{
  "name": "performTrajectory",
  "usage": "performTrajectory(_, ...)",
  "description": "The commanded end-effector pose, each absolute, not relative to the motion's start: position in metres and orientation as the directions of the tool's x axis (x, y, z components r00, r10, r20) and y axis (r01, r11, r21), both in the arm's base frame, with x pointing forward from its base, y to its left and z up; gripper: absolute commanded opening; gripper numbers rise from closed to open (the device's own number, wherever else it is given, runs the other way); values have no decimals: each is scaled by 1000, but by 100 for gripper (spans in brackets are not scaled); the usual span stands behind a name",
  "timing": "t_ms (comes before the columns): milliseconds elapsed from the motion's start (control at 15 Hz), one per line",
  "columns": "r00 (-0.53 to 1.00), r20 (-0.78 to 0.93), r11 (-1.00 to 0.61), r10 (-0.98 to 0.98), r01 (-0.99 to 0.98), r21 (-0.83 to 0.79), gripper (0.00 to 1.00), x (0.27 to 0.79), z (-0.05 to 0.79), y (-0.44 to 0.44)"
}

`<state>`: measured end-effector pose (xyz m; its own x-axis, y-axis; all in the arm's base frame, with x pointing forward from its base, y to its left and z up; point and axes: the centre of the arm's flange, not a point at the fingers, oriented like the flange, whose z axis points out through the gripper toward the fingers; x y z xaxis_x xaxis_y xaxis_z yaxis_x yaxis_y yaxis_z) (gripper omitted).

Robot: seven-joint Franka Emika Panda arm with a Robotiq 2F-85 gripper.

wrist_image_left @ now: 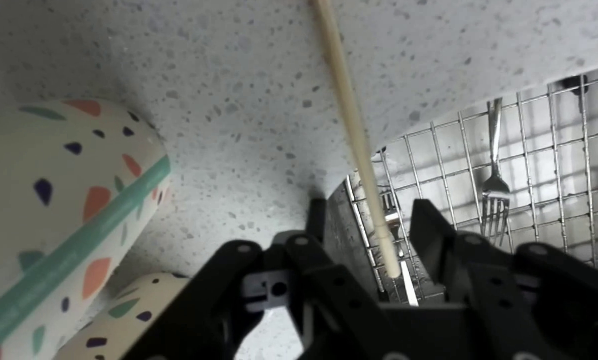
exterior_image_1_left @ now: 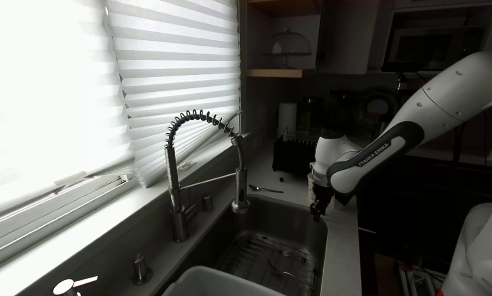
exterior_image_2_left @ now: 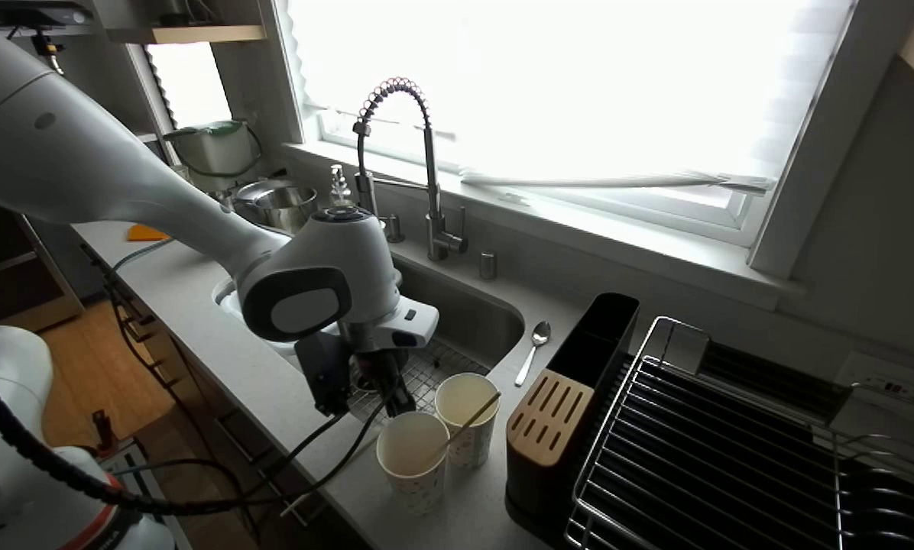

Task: Lift chopping stick on the left, put it in the cup on the left, lift the chopping stick on the right and put in the cup on the right.

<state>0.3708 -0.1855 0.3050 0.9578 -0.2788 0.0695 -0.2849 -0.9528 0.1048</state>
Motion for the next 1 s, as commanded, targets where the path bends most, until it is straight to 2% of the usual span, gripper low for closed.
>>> performTrajectory(0,958,82,-952,-275,-283,118,15,367,298,-188)
performTrajectory(133,958,86,-952,-273,-282,121,0,368,299,-188)
performTrajectory(533,956,91,-950,-280,-289,120,2,366,311,-190)
performTrajectory(933,928,213,-933,-305,-336,127,2,359,390,-198)
